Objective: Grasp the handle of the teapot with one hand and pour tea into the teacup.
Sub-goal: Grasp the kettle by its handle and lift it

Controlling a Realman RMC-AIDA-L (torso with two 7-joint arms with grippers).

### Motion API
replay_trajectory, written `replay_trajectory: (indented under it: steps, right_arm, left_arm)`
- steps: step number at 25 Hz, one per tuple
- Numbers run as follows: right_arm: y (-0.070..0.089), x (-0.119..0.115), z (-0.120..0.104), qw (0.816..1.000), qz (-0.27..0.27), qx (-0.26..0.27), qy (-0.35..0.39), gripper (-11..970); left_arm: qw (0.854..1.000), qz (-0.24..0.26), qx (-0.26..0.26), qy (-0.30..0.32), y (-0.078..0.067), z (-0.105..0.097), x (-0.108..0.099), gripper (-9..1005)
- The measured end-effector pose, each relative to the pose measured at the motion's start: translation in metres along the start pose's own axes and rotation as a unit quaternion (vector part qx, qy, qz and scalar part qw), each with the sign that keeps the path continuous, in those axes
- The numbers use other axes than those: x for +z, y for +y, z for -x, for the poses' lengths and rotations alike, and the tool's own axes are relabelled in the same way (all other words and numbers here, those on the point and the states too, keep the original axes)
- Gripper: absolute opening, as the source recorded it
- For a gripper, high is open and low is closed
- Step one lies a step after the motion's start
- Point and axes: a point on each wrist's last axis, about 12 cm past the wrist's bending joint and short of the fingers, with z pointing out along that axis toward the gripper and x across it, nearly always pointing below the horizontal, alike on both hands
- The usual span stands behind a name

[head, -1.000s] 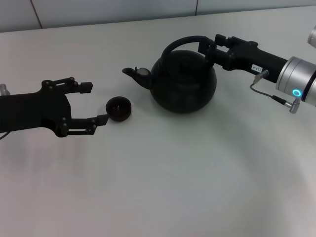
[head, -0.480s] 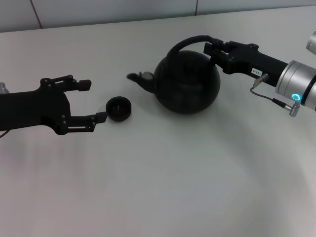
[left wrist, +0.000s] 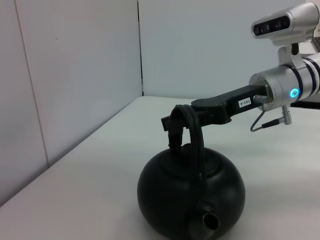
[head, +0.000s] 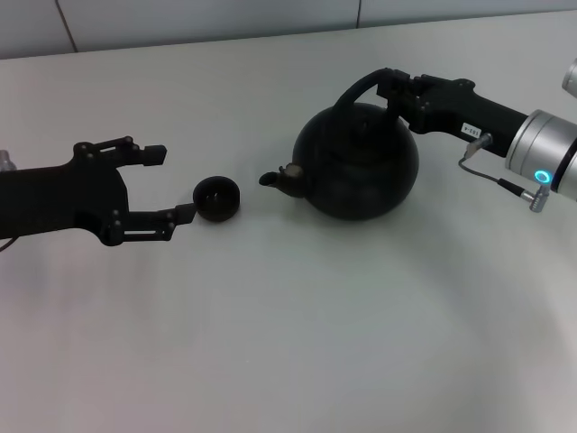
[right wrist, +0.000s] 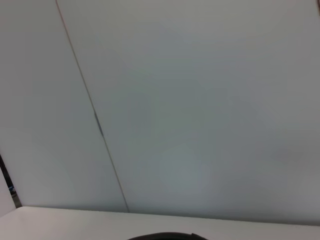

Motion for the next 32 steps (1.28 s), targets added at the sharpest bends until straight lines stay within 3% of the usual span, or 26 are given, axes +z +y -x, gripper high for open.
replay_trajectory:
  steps: [16, 32]
  right_arm:
    - [-0.002, -0.002, 0.001, 1.0, -0.013, 0.005, -0.02, 189]
    - [-0.001, 0.01, 0.018, 0.998, -0.007, -0.051, -0.043, 187]
  left_arm:
    - [1.0, 0.001, 0.004, 0.001, -0.001, -0.002, -0.001, 861]
    - [1.0, 0.002, 0.006, 0.0, 0.0, 0.0, -0.002, 861]
